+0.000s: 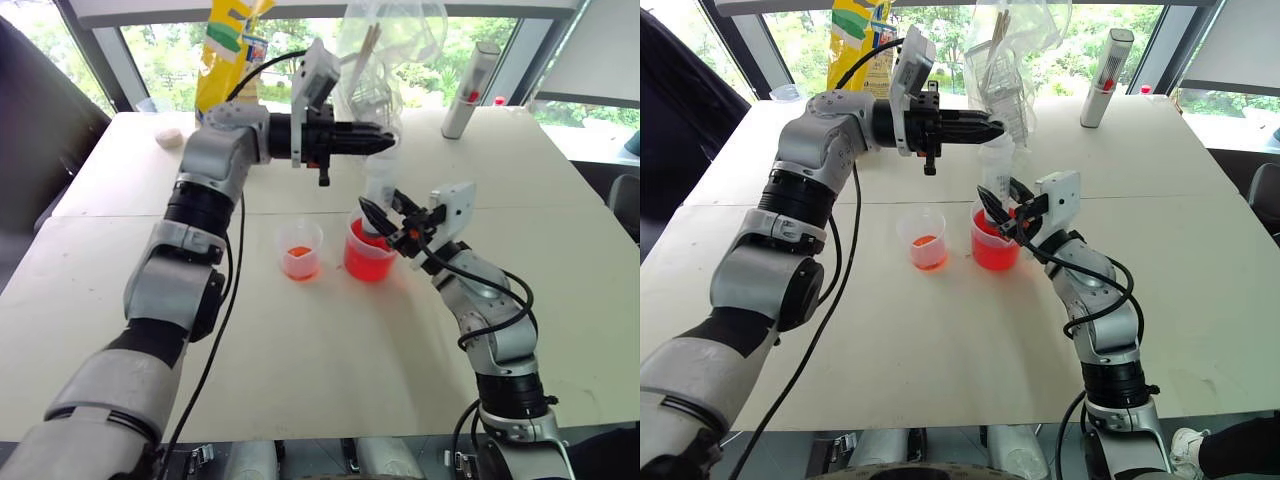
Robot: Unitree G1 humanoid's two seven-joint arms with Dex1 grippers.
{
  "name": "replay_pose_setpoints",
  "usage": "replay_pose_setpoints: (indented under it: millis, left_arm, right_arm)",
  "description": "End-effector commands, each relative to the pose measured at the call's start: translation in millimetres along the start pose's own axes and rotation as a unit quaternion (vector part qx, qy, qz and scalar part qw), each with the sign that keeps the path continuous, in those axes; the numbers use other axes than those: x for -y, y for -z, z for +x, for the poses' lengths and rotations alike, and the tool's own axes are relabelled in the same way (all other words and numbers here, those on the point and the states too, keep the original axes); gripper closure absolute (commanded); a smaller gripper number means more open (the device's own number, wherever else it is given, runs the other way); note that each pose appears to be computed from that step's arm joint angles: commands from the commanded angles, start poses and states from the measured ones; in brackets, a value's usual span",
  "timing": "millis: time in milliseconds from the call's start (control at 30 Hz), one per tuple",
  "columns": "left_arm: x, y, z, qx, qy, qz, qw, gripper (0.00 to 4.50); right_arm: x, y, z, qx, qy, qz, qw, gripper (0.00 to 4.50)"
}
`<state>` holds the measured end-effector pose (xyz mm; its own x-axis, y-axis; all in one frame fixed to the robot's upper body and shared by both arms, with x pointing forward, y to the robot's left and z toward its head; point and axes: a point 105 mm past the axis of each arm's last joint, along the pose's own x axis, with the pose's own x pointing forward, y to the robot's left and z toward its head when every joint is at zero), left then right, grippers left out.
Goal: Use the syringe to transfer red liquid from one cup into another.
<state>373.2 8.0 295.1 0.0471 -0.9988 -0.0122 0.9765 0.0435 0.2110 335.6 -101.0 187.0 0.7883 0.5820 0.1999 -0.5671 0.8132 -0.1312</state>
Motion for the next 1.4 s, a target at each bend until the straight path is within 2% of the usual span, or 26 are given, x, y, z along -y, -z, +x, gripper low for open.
replay_pose_setpoints:
  millis: [33,1000,1267,1400]
  left_arm:
    - [-7.0,-66.9,-13.4,0.076,-0.038,0.088,0.993,4.46]
    - [-9.2,-70.2,-12.9,0.084,-0.048,0.098,0.991,4.46]
    - [-8.3,-68.7,-12.2,0.083,-0.046,0.100,0.990,4.46]
    - [-6.6,-59.9,-10.8,0.067,-0.043,0.103,0.991,4.46]
  right_arm:
    - [-9.5,22.3,-5.2,-0.042,-0.025,0.012,0.999,3.11]
    - [-11.7,23.1,-4.2,-0.048,-0.036,0.010,0.998,3.11]
    - [-11.3,14.9,-1.1,-0.037,-0.039,0.004,0.999,3.11]
    - [-9.0,2.8,1.6,-0.019,-0.037,-0.004,0.999,3.11]
